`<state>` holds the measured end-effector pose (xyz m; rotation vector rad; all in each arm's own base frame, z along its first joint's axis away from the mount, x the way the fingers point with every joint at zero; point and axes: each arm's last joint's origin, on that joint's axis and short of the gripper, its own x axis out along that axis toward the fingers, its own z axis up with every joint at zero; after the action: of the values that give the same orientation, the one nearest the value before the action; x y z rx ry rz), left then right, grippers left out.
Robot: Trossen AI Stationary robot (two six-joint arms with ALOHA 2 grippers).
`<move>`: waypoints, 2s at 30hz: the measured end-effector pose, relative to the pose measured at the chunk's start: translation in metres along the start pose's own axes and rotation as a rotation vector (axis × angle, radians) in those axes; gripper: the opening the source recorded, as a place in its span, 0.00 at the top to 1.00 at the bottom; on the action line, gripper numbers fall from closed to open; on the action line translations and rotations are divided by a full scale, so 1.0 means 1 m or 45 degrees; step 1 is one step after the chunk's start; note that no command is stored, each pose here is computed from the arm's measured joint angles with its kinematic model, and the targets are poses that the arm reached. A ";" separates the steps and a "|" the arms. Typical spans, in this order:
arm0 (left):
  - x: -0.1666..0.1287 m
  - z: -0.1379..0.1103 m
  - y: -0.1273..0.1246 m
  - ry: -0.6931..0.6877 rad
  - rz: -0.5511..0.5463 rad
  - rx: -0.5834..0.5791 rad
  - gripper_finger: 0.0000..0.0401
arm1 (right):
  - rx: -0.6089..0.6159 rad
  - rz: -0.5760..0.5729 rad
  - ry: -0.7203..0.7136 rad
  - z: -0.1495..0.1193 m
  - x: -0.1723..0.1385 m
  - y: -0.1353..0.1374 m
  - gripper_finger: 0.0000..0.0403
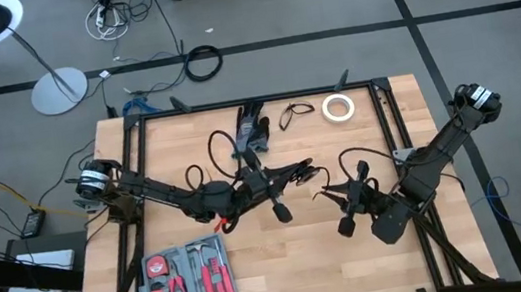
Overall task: Coil cords
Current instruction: Coil the black wire into a spool
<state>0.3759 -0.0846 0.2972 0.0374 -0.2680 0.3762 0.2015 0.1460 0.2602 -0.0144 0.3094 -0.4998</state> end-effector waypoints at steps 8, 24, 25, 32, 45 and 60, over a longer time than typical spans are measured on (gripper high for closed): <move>0.000 0.001 -0.001 -0.017 -0.012 -0.016 1.00 | -0.033 -0.017 -0.002 0.002 0.004 -0.001 0.98; -0.001 0.006 -0.001 -0.077 -0.045 -0.096 1.00 | -0.062 -0.089 0.037 0.017 0.049 -0.017 1.00; -0.001 0.006 -0.001 -0.077 -0.043 -0.096 1.00 | -0.065 -0.052 0.031 0.018 0.053 -0.014 1.00; 0.000 0.006 0.002 -0.068 0.012 -0.050 1.00 | -0.129 0.075 -0.092 0.025 0.060 0.007 1.00; 0.000 0.006 0.002 -0.068 0.055 -0.042 1.00 | -0.212 -0.088 -0.139 0.021 0.048 0.013 1.00; 0.003 0.007 0.007 -0.089 0.076 -0.110 1.00 | -0.119 0.062 -0.008 0.000 0.087 0.021 1.00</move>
<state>0.3738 -0.0773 0.3048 -0.0426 -0.3545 0.4229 0.2839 0.1234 0.2334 -0.0994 0.3257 -0.4368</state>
